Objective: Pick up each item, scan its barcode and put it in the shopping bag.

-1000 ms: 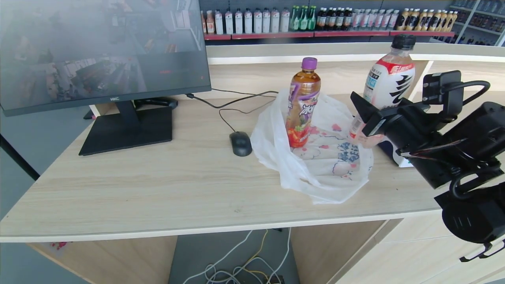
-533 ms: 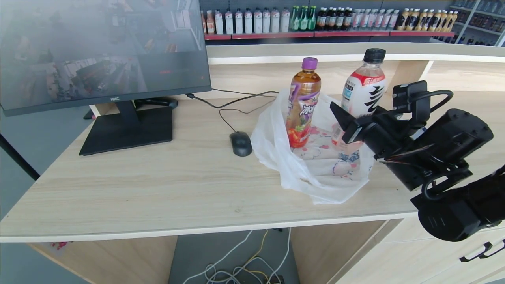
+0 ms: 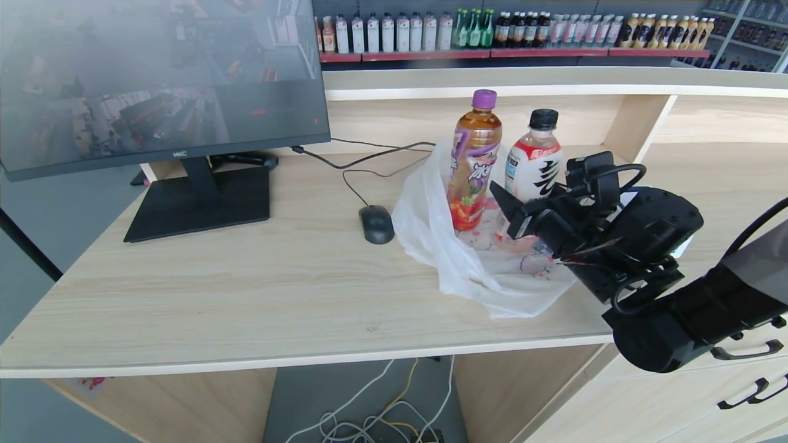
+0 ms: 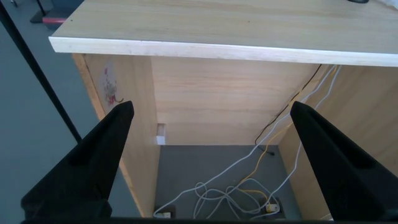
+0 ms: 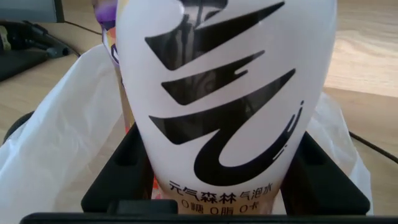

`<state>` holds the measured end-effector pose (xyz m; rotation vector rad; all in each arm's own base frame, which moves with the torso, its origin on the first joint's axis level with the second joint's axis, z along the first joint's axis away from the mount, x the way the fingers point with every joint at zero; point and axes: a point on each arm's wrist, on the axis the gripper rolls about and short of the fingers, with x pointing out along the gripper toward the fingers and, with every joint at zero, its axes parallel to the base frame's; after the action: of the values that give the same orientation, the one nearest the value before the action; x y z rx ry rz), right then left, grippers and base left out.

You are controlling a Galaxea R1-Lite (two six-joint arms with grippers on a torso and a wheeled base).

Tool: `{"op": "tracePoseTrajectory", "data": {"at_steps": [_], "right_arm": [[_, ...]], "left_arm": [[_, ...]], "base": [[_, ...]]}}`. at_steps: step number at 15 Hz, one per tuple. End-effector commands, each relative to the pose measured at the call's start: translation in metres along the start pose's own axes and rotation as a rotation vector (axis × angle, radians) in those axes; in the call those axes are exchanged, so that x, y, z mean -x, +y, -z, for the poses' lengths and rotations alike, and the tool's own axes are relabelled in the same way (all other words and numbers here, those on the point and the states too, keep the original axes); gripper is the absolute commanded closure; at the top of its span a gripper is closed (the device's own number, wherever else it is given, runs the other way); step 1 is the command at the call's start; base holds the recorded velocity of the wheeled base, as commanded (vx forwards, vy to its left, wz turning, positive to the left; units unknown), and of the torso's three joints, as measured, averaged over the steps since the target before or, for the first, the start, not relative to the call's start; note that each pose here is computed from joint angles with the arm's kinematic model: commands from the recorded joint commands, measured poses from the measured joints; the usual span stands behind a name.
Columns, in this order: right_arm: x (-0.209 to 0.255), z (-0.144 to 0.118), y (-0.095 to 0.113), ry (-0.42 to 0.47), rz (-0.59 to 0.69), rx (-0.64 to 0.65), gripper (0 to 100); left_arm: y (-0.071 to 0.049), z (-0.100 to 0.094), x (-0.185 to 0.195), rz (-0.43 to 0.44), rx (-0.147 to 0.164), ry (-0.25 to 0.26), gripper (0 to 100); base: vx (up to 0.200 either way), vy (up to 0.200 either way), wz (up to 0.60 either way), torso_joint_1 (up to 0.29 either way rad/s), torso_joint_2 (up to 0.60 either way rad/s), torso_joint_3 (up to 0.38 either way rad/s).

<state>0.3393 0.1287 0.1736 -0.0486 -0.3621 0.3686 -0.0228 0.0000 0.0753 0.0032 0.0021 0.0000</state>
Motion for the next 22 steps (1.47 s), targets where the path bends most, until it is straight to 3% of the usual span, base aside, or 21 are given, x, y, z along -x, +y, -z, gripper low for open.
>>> {"op": "tracePoseTrajectory", "data": {"at_steps": [1,19,20,22], "right_arm": [[-0.001,0.010,0.002,0.026,-0.004,-0.009,100],[0.008,0.022,0.003,0.085,-0.008,-0.017,100],[0.009,0.022,0.003,0.086,-0.008,-0.018,0],[0.009,0.017,0.002,0.074,-0.007,-0.018,0]], "left_arm": [[0.000,0.000,0.000,0.000,0.000,-0.001,0],[0.000,0.000,0.000,0.000,0.000,0.001,0],[0.000,0.000,0.000,0.000,0.000,-0.001,0],[0.000,0.000,0.000,0.000,0.000,-0.001,0]], "base": [[0.000,0.000,0.00,0.000,0.00,0.000],[0.000,0.000,0.00,0.000,0.00,0.000],[0.000,0.000,0.00,0.000,0.00,0.000],[0.000,0.000,0.00,0.000,0.00,0.000]]}}
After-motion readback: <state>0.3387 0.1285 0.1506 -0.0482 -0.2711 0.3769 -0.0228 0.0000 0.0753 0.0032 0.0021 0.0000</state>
